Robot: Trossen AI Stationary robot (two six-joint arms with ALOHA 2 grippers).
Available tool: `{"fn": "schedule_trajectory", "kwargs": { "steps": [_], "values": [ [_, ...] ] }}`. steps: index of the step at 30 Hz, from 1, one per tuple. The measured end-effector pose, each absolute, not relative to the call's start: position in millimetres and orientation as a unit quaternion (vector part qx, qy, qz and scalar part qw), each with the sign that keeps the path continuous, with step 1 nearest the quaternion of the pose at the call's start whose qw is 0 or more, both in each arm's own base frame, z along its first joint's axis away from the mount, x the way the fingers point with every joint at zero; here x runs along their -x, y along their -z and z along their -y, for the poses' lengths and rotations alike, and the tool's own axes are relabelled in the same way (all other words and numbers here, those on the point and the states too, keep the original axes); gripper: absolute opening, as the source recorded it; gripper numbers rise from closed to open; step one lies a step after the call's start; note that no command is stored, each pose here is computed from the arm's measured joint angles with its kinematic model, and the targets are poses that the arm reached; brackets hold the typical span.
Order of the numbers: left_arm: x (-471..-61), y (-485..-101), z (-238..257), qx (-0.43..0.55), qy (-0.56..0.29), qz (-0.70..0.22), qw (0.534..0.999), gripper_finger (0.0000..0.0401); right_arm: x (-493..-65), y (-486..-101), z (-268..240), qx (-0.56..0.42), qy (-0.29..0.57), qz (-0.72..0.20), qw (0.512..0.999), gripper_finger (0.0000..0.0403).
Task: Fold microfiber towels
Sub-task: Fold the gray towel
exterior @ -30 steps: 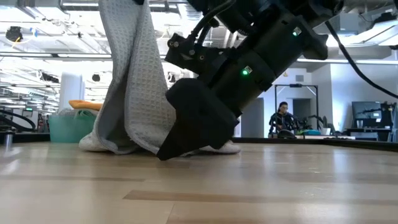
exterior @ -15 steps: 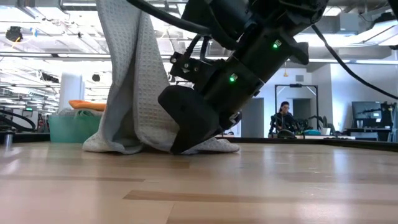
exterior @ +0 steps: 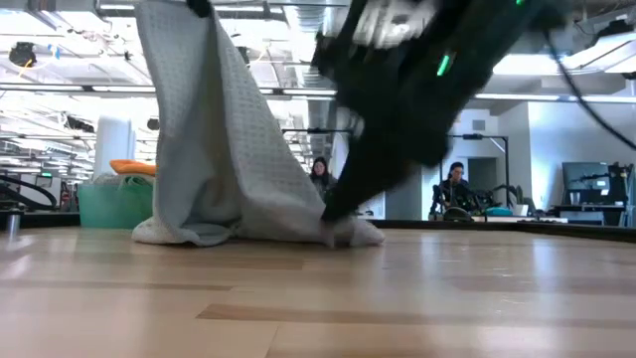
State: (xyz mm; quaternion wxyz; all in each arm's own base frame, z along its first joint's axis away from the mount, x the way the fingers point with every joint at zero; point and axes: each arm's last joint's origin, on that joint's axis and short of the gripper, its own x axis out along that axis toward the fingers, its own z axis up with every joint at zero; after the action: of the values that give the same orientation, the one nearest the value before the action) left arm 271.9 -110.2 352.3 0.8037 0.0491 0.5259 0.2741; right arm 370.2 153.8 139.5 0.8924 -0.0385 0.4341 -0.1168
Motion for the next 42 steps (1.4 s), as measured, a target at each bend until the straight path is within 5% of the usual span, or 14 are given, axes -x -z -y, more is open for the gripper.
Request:
{"fn": "schedule_trajectory", "kwargs": {
  "steps": [10,20,32,42],
  "values": [
    [-273,-340,110,-0.062,-0.288,-0.526,0.798,0.0000,-313,-226,-161,0.081,0.183,-0.395,0.897,0.0003],
    [-285,-343,92,-0.099,-0.338,-0.469,0.810,0.0000,-258,-273,-118,0.085,0.326,-0.396,0.854,0.0001],
    [-330,-355,9,-0.167,-0.382,-0.417,0.807,0.0000,-210,-312,-50,0.095,0.472,-0.397,0.782,0.0001],
    [-356,-391,-39,-0.225,-0.400,-0.322,0.828,0.0000,-171,-349,-14,0.101,0.524,-0.322,0.782,0.0002]
  ]
}}
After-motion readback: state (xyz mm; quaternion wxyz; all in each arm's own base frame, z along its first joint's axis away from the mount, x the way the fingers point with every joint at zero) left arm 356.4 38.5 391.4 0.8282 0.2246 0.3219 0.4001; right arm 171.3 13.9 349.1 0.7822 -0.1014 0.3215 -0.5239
